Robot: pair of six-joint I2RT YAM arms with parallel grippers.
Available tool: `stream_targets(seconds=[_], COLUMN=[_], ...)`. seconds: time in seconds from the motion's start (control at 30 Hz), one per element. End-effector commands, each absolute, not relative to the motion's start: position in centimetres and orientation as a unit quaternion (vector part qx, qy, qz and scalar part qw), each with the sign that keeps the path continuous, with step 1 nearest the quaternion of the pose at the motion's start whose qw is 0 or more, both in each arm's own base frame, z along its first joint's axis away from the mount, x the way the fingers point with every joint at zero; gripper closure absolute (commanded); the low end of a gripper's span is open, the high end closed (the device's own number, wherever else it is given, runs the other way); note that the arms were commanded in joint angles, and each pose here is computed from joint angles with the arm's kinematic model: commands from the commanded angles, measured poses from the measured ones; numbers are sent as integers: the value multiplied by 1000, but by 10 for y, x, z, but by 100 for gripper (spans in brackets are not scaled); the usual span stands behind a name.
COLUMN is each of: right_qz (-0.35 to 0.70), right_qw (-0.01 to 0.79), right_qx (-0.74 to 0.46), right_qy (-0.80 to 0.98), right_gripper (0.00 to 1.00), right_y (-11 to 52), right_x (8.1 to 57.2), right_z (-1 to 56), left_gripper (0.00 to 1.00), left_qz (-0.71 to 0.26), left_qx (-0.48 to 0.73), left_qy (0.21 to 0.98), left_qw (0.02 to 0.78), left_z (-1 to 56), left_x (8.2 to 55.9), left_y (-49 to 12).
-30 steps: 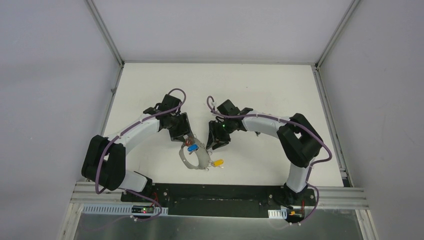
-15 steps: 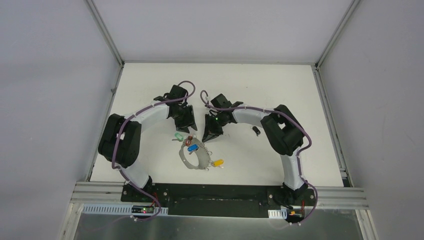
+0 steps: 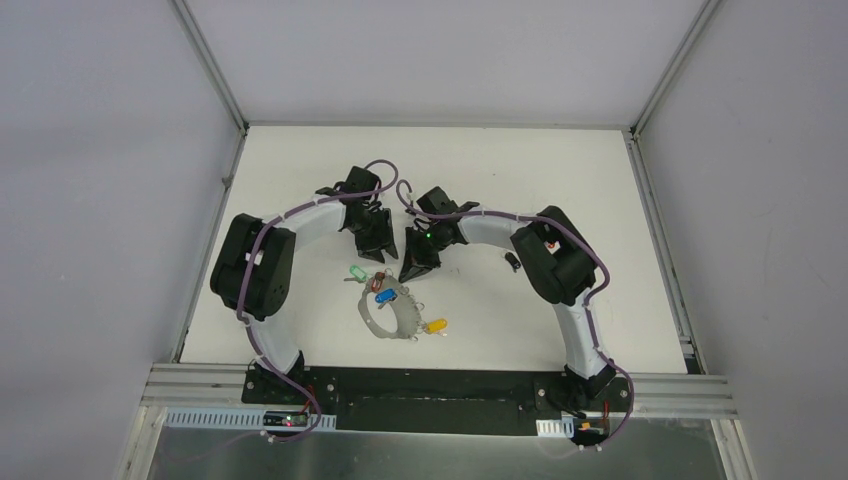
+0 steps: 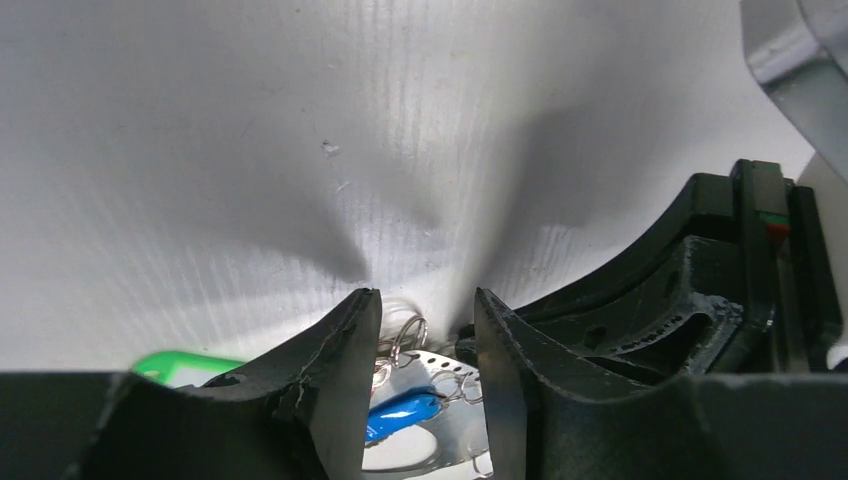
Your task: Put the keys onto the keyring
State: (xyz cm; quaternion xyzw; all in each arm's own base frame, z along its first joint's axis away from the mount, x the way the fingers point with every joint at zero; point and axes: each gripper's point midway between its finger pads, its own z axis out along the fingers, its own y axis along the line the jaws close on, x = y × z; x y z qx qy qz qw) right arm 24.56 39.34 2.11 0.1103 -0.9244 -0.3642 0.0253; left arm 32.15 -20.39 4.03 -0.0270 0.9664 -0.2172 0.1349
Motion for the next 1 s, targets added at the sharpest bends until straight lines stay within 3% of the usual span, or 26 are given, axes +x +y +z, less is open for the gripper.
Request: stream_targets(seconds=[0.0,0.27,0.43,0.67,0.97], right_qz=[-380,-377,-378,-378,-377], right_qw=[14,13,4,3,-6], right_qx=[113,111,113,113,111], right_qy=[-918,-919,-919,-919,-919], right_gripper=[100,100,100,100,100], right_y=[404,403,402,401,395], right_x=[253,253,254,254,256], right_z=[27,26,31,33,39], left_gripper=[60,64,54,53,68], left_qz=[-254,-261,-222,-214,-266], left_qx=[-14,-14,-22,-27,-25], left_qy=[956,955,964,966,956], left_qw=[145,142,145,143,118], left_z=[45,37,30,33,35], left_x=[324,309,302,294,289], left_y=[-214,-210,-194,-189,-208])
